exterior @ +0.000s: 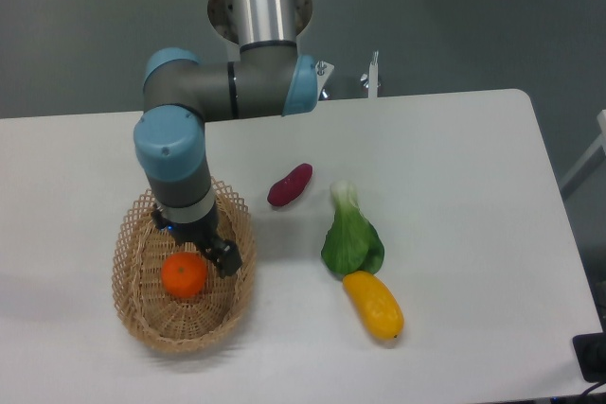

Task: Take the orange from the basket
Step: 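Lower the open gripper down onto the orange in the basket, then close the gripper around the orange, then lift the orange up out of the basket, then carry the orange away from the basket toward the bok choy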

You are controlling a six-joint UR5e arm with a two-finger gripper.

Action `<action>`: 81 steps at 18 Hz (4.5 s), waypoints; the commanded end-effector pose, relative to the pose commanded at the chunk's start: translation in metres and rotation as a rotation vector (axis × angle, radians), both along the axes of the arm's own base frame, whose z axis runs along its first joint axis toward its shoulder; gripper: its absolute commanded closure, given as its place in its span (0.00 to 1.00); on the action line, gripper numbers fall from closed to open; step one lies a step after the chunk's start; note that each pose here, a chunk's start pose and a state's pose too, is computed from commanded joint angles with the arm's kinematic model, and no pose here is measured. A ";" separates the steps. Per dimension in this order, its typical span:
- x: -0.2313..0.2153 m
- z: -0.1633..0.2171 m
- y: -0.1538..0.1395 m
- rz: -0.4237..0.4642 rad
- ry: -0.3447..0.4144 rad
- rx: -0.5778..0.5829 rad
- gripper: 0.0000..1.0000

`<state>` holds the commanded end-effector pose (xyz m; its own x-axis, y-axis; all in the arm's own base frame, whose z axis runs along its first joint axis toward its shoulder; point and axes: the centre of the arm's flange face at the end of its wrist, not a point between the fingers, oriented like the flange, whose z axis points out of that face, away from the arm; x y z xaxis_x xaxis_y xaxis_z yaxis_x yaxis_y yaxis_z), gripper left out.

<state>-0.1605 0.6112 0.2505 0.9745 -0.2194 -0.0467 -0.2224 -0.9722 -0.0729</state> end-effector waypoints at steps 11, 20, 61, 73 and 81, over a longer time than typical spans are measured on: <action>0.021 -0.018 0.012 0.147 -0.025 -0.008 0.00; 0.021 -0.031 0.012 0.148 -0.021 -0.004 0.00; -0.053 0.078 -0.003 0.062 0.080 0.154 0.32; -0.152 0.118 -0.062 -0.036 0.100 0.090 0.33; -0.159 0.133 -0.066 -0.032 0.088 0.127 0.33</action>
